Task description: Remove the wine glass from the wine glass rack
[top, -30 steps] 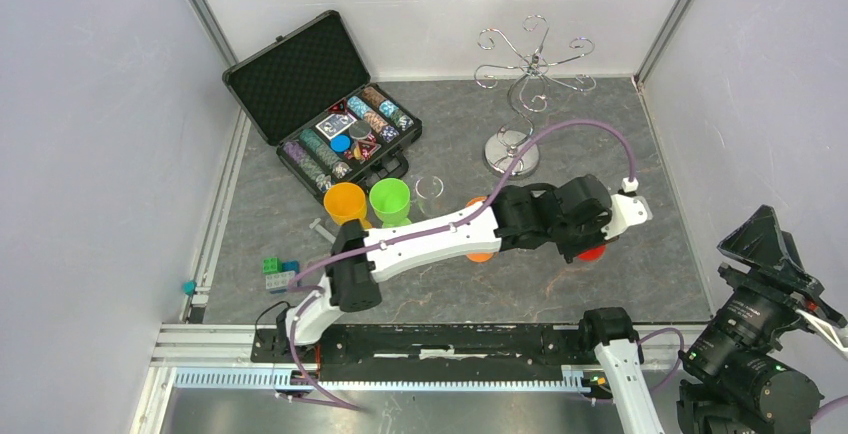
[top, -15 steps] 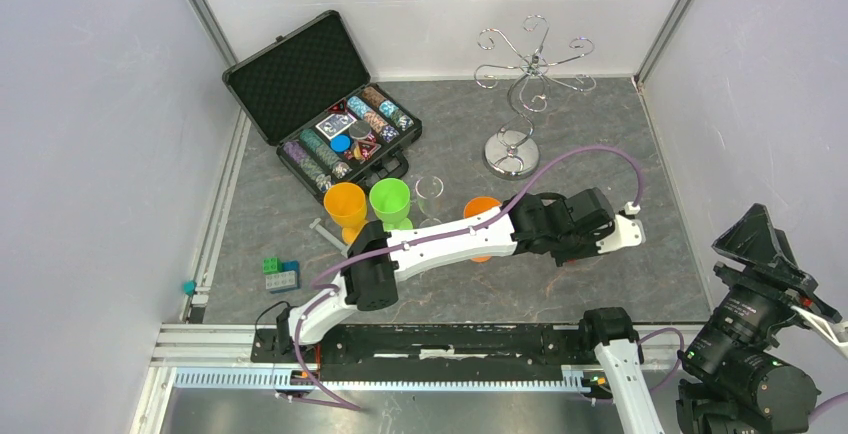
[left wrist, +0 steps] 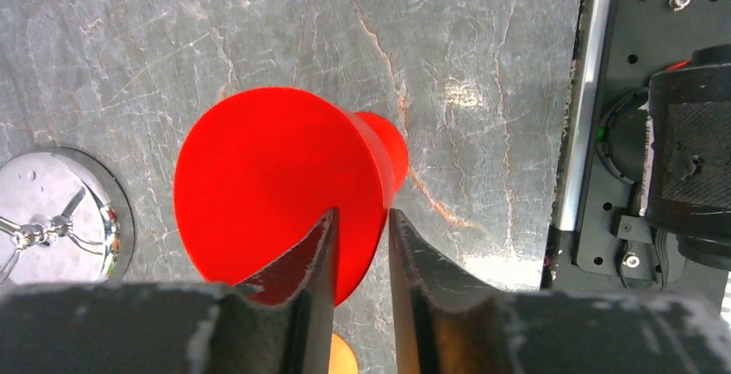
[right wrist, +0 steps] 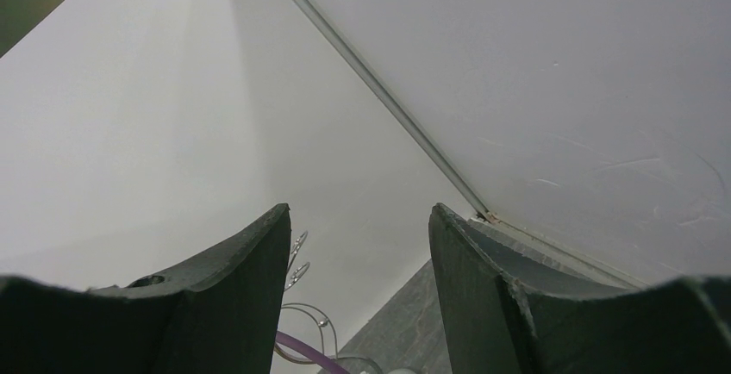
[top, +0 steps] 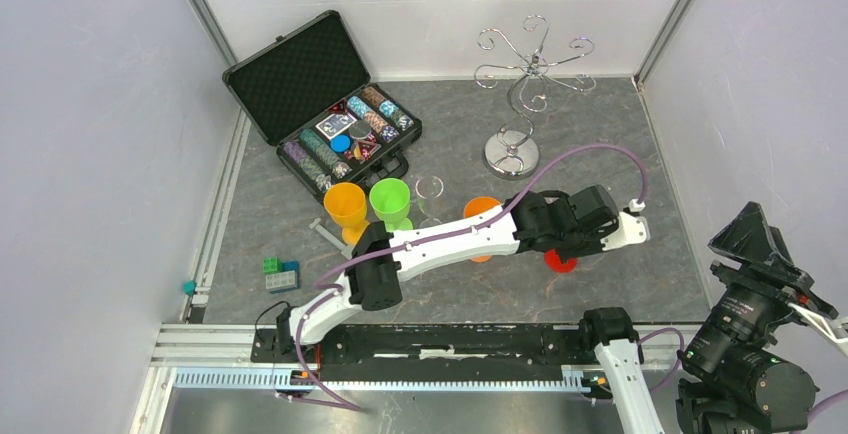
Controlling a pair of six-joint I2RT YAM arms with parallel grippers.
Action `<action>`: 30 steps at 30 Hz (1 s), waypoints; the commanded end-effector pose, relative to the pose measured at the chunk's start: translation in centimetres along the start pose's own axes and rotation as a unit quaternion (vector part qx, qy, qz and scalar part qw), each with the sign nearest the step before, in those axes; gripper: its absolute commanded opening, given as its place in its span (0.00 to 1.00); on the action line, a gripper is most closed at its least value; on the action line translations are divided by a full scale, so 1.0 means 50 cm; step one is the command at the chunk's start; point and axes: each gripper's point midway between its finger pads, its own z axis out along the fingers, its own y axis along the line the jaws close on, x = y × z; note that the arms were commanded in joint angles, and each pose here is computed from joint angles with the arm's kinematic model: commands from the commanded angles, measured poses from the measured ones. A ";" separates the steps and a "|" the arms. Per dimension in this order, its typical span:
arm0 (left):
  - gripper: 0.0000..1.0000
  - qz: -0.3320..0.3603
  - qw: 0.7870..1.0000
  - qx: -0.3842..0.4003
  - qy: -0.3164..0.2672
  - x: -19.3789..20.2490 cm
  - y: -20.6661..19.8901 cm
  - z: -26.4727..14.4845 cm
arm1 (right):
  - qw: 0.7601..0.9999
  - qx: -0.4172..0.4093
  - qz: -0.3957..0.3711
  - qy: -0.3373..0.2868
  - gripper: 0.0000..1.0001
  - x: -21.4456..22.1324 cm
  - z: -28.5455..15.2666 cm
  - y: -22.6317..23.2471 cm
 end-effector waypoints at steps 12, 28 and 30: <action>0.91 -0.005 0.990 -0.026 -0.138 -0.167 0.040 -0.203 | 0.999 -0.030 -0.008 0.023 0.67 0.018 0.010 0.033; 1.00 -0.233 0.916 -0.299 -0.133 0.027 0.176 -0.535 | 0.997 -0.041 -0.011 0.058 0.70 0.078 0.023 0.042; 1.00 -0.248 0.899 -0.334 -0.138 0.078 0.184 -0.579 | 0.997 -0.039 -0.012 0.061 0.70 0.088 0.025 0.039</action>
